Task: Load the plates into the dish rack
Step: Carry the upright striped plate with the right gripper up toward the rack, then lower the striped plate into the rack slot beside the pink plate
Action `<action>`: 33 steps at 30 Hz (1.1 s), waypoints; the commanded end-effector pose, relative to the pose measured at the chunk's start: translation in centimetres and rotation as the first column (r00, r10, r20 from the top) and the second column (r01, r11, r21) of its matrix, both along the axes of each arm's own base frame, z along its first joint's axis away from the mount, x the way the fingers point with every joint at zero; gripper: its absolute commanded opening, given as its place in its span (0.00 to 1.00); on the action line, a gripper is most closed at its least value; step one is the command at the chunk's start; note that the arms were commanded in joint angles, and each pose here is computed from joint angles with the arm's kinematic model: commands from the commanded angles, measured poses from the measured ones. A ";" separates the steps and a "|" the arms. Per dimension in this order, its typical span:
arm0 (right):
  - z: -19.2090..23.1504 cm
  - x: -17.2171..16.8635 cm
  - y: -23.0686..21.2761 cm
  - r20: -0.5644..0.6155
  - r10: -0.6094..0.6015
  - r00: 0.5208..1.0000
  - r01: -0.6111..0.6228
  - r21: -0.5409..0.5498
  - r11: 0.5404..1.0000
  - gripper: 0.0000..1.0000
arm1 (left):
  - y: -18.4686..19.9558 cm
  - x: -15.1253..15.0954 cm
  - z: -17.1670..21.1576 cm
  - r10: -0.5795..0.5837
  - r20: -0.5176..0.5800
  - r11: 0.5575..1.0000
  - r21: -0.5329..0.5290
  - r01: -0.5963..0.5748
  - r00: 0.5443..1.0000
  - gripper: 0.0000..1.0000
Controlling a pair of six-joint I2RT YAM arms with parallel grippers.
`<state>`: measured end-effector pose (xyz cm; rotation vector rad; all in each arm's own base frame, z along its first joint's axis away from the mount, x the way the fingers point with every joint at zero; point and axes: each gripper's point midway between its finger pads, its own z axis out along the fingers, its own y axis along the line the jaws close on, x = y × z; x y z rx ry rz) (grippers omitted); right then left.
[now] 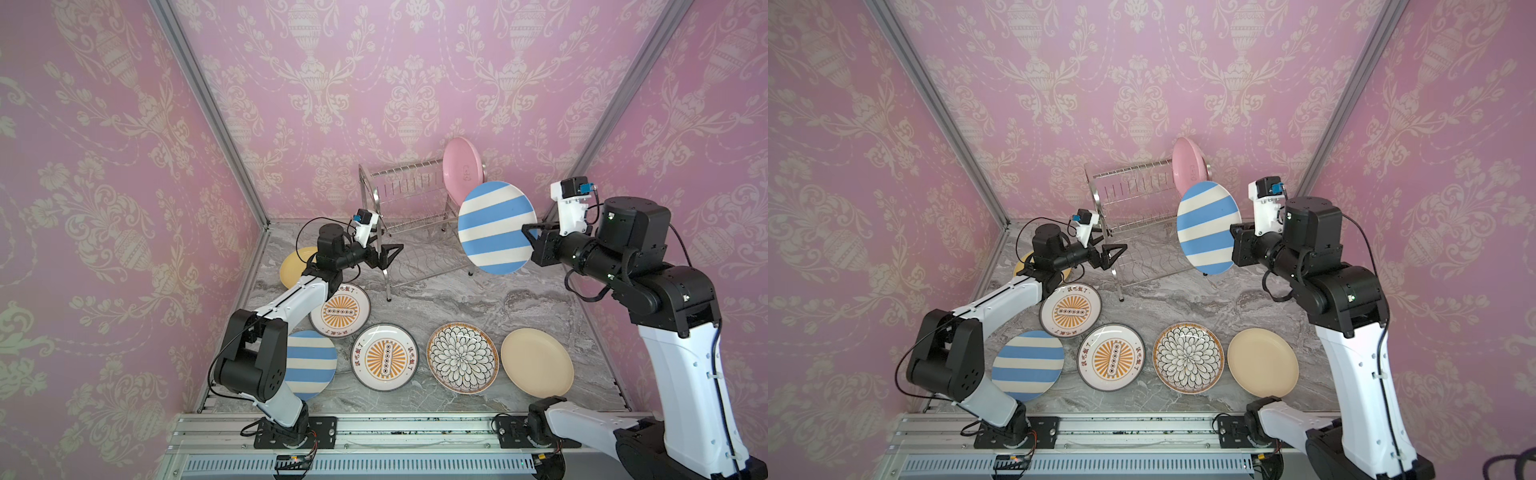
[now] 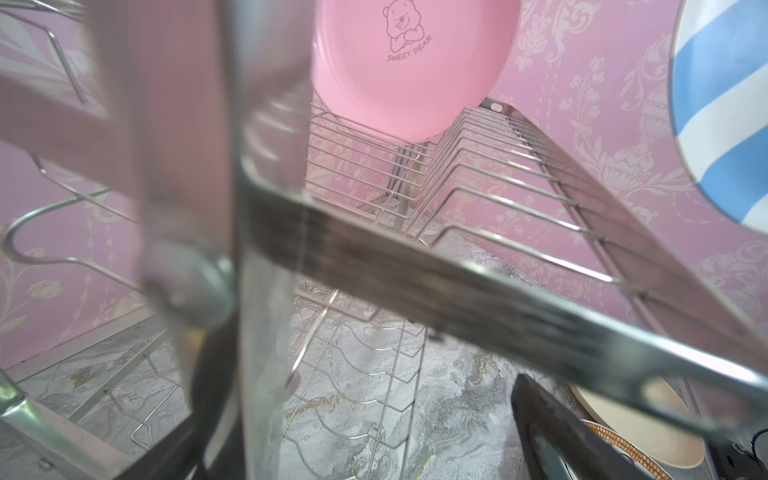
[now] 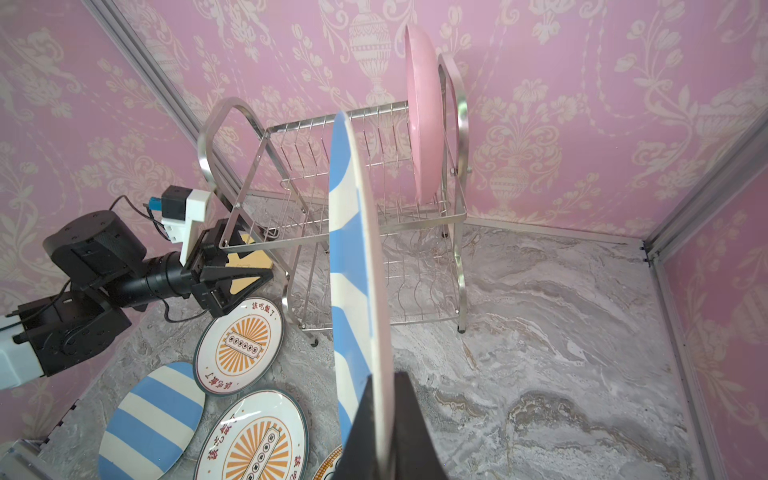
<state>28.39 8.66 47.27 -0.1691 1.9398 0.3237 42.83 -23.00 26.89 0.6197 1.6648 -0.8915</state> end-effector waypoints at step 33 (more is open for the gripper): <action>3.9 19.0 5.6 0.356 -0.097 0.929 0.182 -0.214 0.960 0.00 | 7.4 -7.0 -3.0 0.293 -0.156 0.955 0.098 -0.280 0.943 0.99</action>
